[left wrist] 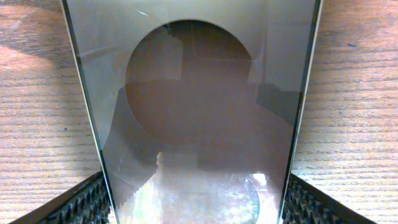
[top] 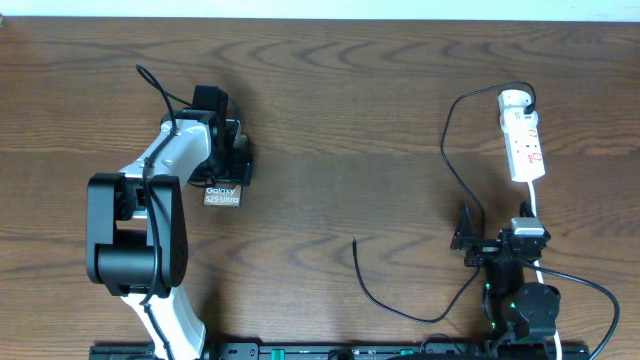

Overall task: Plug charger to phone and switch on socket
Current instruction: 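Tilt the phone up with the left gripper, lifting it off the table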

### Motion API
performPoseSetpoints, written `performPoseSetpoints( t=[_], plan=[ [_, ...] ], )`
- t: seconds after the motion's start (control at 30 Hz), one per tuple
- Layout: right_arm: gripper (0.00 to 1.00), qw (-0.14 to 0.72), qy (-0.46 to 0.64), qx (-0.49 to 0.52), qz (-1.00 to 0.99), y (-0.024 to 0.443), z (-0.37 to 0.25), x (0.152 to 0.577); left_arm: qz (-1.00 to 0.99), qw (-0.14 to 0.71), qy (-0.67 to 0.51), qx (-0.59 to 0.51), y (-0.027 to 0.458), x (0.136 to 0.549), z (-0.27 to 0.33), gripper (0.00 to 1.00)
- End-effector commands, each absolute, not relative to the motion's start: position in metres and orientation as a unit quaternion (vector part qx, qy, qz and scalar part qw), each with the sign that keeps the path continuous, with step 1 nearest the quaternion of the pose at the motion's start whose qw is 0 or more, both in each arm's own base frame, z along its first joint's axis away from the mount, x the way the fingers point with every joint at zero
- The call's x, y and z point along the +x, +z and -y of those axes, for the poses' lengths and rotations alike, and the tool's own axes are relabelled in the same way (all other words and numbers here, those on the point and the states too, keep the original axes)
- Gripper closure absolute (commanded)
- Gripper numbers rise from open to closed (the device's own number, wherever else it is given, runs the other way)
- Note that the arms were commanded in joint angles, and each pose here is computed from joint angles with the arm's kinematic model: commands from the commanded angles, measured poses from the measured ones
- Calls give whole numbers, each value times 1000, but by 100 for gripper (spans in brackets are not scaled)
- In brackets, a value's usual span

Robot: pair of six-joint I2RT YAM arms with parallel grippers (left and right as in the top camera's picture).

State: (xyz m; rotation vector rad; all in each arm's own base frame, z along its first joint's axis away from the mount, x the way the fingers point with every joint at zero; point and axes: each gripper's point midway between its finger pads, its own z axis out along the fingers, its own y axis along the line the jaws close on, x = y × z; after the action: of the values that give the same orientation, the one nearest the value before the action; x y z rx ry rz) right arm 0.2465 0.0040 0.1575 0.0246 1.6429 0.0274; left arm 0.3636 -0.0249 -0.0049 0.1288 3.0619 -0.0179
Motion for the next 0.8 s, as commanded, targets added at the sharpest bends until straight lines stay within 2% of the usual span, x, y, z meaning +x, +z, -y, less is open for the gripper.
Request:
performPoseSetpoints(
  t=[0.0, 0.77],
  plan=[
    [1, 681, 10, 3, -732, 157, -6, 246, -998, -21, -32, 45, -34, 333, 33, 19],
    [1, 681, 10, 3, -732, 157, -6, 246, -998, -21, -32, 45, -34, 333, 33, 29]
  ],
)
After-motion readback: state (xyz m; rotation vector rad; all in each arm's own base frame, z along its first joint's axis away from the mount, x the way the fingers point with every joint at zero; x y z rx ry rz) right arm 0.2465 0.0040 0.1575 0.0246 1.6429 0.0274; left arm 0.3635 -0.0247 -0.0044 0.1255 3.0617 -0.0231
